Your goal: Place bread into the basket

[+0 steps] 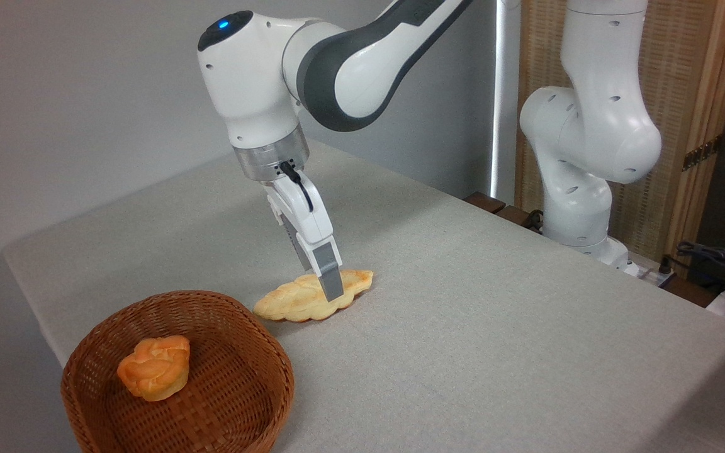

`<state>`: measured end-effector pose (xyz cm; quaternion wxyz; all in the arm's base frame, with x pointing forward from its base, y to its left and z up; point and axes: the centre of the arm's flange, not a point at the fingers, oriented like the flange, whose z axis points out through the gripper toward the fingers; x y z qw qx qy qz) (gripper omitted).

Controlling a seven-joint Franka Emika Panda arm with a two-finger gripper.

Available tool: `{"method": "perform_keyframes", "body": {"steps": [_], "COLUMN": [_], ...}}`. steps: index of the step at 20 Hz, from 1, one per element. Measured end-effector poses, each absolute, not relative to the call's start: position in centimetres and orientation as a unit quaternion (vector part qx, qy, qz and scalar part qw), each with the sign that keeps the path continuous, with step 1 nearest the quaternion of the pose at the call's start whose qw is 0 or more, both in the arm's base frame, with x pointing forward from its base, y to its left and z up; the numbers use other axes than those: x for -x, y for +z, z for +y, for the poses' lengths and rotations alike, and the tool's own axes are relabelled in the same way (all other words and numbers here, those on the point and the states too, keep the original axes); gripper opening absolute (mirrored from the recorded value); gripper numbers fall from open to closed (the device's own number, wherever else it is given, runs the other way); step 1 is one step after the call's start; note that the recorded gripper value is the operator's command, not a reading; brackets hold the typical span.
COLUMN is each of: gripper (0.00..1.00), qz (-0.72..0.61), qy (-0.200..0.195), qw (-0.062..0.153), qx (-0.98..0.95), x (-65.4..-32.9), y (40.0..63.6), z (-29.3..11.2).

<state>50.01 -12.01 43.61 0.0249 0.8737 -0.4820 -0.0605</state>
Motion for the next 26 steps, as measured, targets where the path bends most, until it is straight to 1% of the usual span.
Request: {"method": "perform_keyframes", "body": {"steps": [3,9,24,25,26], "gripper": [1.0,1.0,1.0,0.9,0.7], "qz": [-0.485,-0.491,-0.49,-0.49,-0.49], "qy": [-0.051,-0.053,-0.049,-0.049,-0.048], "qw": [0.022,0.022,0.02,0.02,0.02], "qx": [-0.873,-0.869,-0.87,-0.87,-0.87], "x": [-50.3,-50.6,-51.0,-51.0,-51.0], "y": [43.1,41.8,41.3,41.3,41.3], "z": [-12.4,-13.2,-13.2,-13.2,-13.2]}}
